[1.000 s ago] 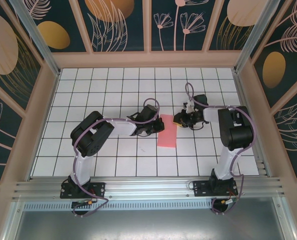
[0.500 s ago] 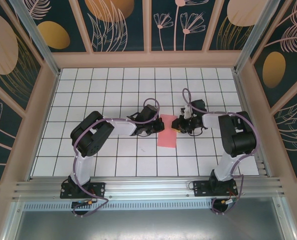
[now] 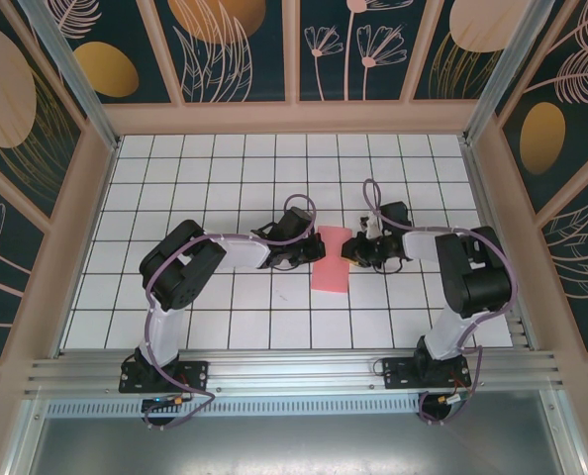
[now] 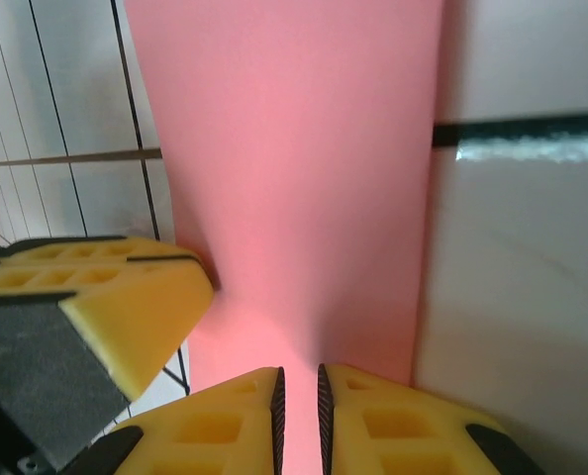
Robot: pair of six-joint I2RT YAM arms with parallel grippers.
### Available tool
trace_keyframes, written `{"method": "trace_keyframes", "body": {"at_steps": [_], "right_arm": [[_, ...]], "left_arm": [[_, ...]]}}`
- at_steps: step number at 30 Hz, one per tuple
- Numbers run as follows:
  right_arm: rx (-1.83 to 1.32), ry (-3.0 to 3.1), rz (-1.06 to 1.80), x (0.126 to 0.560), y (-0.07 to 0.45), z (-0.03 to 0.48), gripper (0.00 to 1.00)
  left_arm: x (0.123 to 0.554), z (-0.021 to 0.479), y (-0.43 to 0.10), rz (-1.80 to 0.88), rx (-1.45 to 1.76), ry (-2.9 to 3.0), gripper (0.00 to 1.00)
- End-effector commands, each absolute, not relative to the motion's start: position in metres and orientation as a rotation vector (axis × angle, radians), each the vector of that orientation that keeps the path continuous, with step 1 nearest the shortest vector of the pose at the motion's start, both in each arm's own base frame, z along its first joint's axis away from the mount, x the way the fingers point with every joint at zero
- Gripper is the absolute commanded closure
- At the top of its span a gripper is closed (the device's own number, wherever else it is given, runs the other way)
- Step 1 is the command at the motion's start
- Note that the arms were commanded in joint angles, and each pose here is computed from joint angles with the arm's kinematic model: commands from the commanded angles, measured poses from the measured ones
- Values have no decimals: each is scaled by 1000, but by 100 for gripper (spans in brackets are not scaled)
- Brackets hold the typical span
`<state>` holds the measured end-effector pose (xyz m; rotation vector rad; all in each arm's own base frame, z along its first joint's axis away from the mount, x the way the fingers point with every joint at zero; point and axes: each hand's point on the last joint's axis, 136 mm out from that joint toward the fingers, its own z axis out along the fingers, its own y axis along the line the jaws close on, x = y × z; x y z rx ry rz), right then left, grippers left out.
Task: Fold a paper plane with a square sheet of paper (pick it up from the middle)
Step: Fold the square sheet of paper in half at the center of the table.
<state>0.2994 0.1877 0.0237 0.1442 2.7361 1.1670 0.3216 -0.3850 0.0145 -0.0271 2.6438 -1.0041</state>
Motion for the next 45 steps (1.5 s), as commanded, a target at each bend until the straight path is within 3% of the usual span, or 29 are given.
{"method": "trace_keyframes", "body": {"at_steps": [1, 15, 26, 37, 45], "right_arm": [[137, 2731, 1161, 290, 188, 33, 80], [199, 2813, 1139, 261, 181, 1, 80], [124, 2736, 1170, 261, 192, 38, 80], [164, 2814, 1132, 249, 188, 7, 80], [132, 2719, 1157, 261, 193, 41, 80]], "left_arm": [[293, -38, -352, -793, -50, 2835, 96], [292, -40, -352, -795, -45, 2838, 96], [291, -40, -352, -794, -45, 2838, 96], [291, -42, -352, -796, -48, 2840, 97], [292, -41, -351, -792, -54, 2839, 97]]}}
